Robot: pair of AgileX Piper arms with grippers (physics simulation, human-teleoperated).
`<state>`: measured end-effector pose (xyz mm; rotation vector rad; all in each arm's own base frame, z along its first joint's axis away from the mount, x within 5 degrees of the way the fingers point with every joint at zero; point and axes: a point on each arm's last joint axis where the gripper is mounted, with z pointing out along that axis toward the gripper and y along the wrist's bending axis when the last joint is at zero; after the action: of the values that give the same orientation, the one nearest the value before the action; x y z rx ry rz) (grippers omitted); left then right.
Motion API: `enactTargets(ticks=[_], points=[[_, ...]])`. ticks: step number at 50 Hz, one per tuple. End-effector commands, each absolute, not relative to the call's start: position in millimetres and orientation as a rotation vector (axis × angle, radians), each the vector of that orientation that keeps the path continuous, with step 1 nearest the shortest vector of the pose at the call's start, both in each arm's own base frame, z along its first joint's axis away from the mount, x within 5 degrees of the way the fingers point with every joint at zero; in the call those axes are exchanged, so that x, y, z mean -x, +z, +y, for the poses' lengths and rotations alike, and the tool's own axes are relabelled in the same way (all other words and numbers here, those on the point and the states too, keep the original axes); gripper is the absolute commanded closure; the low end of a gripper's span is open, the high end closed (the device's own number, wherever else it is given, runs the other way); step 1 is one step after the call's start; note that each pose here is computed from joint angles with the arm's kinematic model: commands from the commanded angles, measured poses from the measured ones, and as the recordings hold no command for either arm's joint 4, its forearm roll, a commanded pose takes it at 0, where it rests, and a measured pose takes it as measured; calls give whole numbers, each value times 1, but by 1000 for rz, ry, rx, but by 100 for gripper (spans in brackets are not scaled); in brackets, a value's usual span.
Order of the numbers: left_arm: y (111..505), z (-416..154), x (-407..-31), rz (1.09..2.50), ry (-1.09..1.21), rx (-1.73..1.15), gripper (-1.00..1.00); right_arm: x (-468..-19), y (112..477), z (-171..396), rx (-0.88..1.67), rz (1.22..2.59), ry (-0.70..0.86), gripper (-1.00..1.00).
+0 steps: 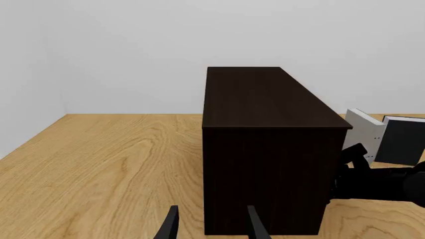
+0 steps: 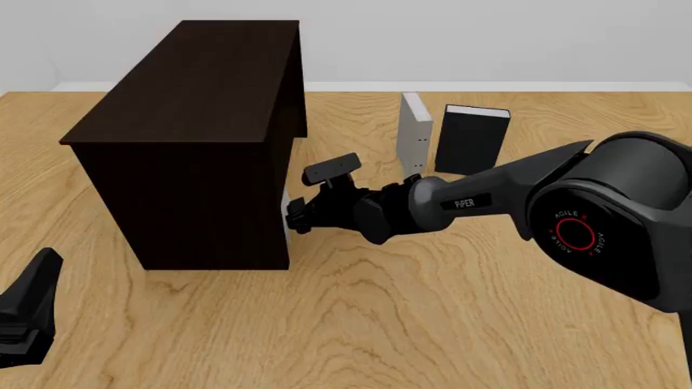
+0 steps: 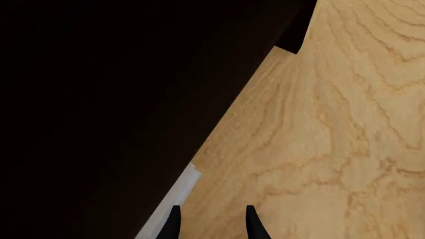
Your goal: Pick up the book on the right and place it under the cabinet shelf.
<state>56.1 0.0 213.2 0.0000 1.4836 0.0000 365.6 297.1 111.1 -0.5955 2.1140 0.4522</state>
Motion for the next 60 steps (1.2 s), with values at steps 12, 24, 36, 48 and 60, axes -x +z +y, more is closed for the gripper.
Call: enactTargets(ticks=[12,24,36,48,60], points=[[213,0,-56,1484,0,0,-100,-357,113,310,644,2092,480,-100],[213,0,-56,1484,0,0,-100,-360,112,304,627,2099,472,-100],[213,0,-56,1484,0,0,-100,-362,112,283,596,2104,446,-100],[213,0,-56,1484,0,0,-100,-357,117,248,525,2105,421,-100],[213,0,-56,1484,0,0,-100,-335,126,215,469,2090,415,-100]])
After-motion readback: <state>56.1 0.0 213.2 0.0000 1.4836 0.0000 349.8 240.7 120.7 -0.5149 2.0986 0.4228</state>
